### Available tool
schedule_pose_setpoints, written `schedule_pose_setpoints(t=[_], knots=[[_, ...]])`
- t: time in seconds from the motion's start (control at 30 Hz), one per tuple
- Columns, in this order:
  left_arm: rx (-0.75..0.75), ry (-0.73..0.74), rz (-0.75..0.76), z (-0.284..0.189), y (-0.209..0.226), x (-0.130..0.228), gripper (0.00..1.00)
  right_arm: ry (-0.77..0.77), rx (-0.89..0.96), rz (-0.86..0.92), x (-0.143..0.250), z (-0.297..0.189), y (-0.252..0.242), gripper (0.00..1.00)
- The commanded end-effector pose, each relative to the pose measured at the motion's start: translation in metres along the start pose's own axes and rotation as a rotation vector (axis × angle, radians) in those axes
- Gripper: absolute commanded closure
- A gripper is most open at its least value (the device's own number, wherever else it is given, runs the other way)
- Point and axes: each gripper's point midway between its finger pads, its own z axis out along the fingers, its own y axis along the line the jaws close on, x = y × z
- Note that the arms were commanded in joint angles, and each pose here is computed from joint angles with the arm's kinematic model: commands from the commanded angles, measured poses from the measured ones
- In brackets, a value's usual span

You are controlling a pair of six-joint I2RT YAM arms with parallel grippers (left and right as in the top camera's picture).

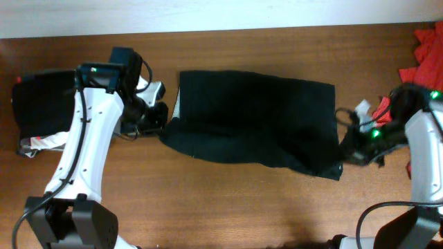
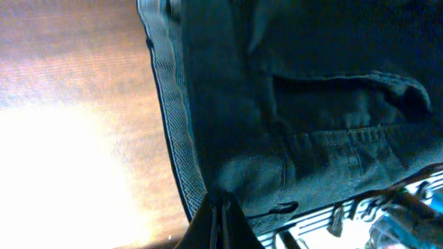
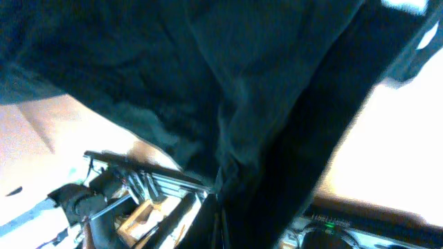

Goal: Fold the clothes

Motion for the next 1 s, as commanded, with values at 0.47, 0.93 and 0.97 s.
schedule_pose_setpoints(t=[0.47, 0.93, 0.97], knots=[[-0.124, 0.215, -0.082, 0.081, 0.046, 0.061, 0.99, 0.126, 0.144, 0.172, 0.031, 0.051, -0.035, 0.96], [-0.144, 0.275, -0.109, 0.086, 0.051, 0.078, 0.99, 0.212, 0.319, 0.164, 0.050, 0.063, -0.027, 0.96], [-0.148, 0.283, -0.110, 0.087, 0.052, 0.081, 0.99, 0.214, 0.339, 0.172, 0.051, 0.063, -0.029, 0.96]])
